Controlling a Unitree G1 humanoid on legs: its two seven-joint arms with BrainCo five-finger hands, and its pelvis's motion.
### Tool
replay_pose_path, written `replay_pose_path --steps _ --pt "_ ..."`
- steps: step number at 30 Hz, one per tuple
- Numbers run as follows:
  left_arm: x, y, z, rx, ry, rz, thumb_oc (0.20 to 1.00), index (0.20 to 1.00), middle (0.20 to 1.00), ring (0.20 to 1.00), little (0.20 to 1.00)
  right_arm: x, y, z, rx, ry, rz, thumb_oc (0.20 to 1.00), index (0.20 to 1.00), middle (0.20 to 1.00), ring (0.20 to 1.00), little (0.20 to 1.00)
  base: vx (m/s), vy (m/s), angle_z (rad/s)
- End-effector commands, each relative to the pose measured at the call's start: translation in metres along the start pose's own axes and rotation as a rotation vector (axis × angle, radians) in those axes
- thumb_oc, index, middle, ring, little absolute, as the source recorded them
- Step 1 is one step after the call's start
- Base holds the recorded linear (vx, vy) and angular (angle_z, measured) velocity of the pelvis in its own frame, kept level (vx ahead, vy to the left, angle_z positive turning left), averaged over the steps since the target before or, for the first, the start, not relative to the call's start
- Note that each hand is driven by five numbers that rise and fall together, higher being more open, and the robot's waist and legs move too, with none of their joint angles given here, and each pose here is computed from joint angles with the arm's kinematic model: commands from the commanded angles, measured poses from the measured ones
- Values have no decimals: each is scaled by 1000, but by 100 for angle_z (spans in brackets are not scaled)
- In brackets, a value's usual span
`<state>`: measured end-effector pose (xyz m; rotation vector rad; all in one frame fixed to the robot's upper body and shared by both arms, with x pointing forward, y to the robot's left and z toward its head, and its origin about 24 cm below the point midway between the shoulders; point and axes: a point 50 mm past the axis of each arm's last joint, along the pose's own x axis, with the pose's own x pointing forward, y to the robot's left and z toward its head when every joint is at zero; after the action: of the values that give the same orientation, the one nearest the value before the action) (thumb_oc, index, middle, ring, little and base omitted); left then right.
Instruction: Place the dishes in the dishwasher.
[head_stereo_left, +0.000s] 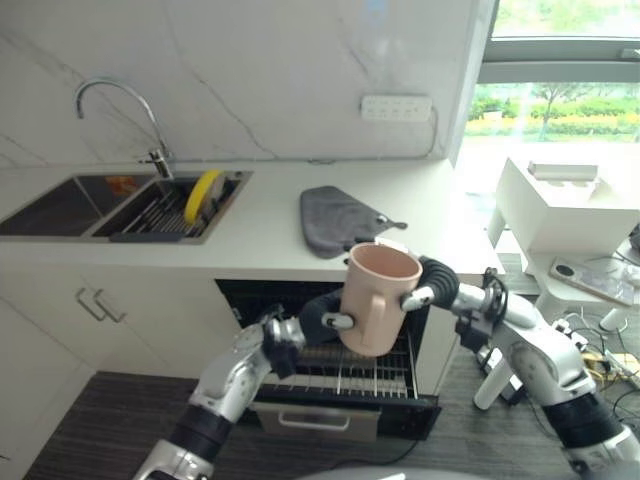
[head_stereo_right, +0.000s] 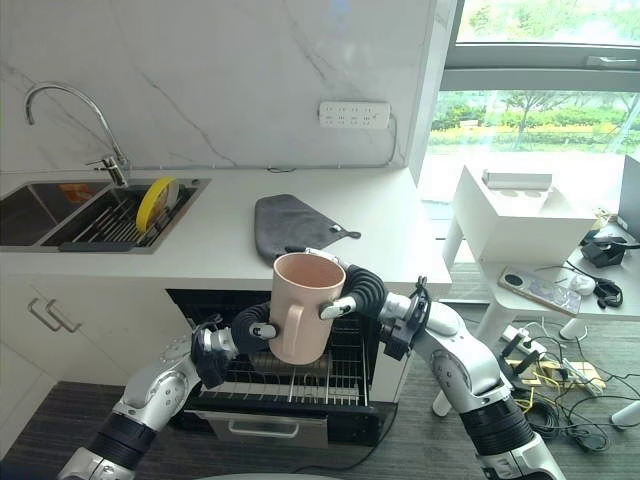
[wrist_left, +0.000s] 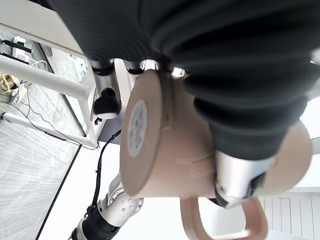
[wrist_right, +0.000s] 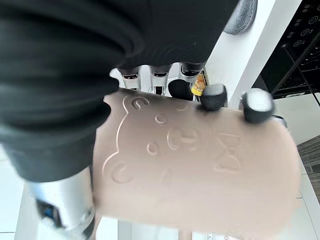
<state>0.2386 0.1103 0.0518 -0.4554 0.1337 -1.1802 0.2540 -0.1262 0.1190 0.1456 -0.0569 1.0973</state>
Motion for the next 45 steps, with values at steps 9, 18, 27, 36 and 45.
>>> replay_pose_path --steps 9,18,27,36,45 --pt "11 9 28 100 -37 -22 200 200 200 200 200 28 24 54 -230 -184 262 200 200 200 200 200 0 0 0" --pt "11 8 25 97 -21 -21 200 200 200 200 200 26 25 57 -276 -215 244 200 200 200 200 200 0 0 0" --pt "6 11 21 64 -57 60 956 956 956 956 956 23 23 54 -245 -240 199 200 200 200 200 200 0 0 0" --pt "1 18 24 38 -136 182 1000 1000 1000 1000 1000 16 16 51 -235 -237 129 200 200 200 200 200 0 0 0" --pt "-14 27 34 36 -231 323 1000 1000 1000 1000 1000 5 7 46 -253 -221 28 200 200 200 200 200 0 0 0"
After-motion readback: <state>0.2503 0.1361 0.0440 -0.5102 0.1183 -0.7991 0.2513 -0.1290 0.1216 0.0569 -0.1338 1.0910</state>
